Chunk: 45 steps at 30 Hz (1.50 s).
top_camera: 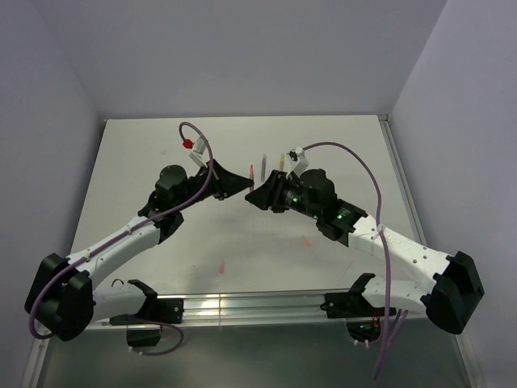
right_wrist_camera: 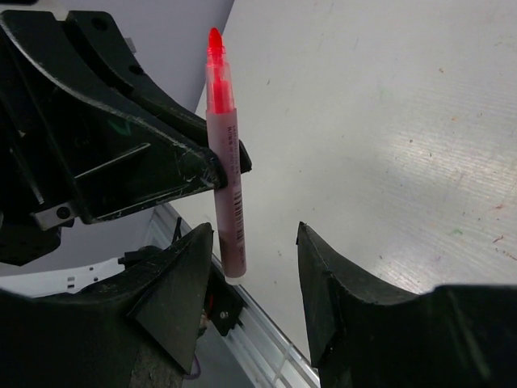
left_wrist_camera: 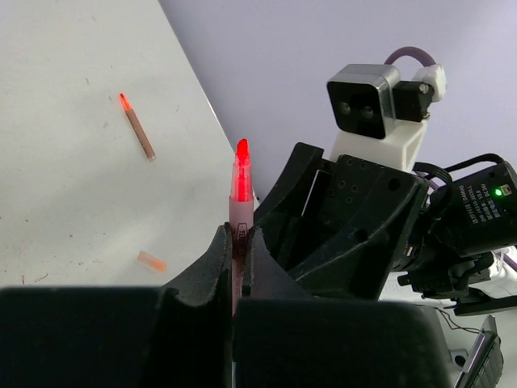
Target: Insert the pens into the pen caps
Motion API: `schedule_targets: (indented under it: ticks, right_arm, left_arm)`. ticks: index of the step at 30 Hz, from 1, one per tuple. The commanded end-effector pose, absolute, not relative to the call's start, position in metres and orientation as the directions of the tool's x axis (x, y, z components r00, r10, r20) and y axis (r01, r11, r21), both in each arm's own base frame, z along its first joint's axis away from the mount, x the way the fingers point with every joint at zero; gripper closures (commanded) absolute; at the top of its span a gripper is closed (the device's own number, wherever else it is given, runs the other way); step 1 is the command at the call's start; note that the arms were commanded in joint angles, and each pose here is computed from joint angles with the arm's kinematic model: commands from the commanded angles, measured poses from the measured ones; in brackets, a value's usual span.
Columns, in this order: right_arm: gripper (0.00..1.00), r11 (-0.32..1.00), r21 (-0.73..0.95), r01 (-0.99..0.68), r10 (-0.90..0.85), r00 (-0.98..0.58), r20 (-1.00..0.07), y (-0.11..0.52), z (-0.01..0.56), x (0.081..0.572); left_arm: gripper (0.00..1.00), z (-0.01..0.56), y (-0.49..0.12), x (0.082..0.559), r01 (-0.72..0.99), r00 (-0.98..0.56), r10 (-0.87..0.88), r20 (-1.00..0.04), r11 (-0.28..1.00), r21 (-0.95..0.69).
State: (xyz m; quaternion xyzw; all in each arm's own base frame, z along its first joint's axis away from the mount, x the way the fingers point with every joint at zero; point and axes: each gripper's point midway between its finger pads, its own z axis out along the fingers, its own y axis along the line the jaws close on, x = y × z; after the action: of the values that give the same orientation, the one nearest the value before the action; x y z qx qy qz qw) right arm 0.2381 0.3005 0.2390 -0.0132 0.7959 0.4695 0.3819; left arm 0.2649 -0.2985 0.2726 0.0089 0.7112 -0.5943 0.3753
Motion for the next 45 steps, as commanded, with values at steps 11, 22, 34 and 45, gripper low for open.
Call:
schedule_targets:
  ticks: [11, 22, 34, 45]
  right_arm:
    - [0.55, 0.499, 0.749, -0.436, 0.371, -0.673, -0.64, 0.314, 0.272, 0.241]
    - [0.59, 0.494, 0.75, -0.44, 0.367, -0.676, -0.638, 0.315, 0.274, 0.239]
    - [0.8, 0.498, 0.75, -0.435, 0.361, -0.682, -0.636, 0.316, 0.271, 0.239]
    - [1.0, 0.549, 0.724, -0.416, 0.35, -0.673, -0.652, 0.306, 0.264, 0.24]
  left_arm:
    - [1.0, 0.298, -0.31, 0.254, 0.524, -0.697, -0.438, -0.567, 0.228, -0.82]
    - [1.0, 0.296, -0.319, 0.25, 0.527, -0.708, -0.425, -0.564, 0.214, -0.823]
    - [1.0, 0.284, -0.322, 0.246, 0.516, -0.723, -0.411, -0.555, 0.213, -0.83]
    - [0.79, 0.282, -0.323, 0.247, 0.512, -0.726, -0.402, -0.557, 0.224, -0.829]
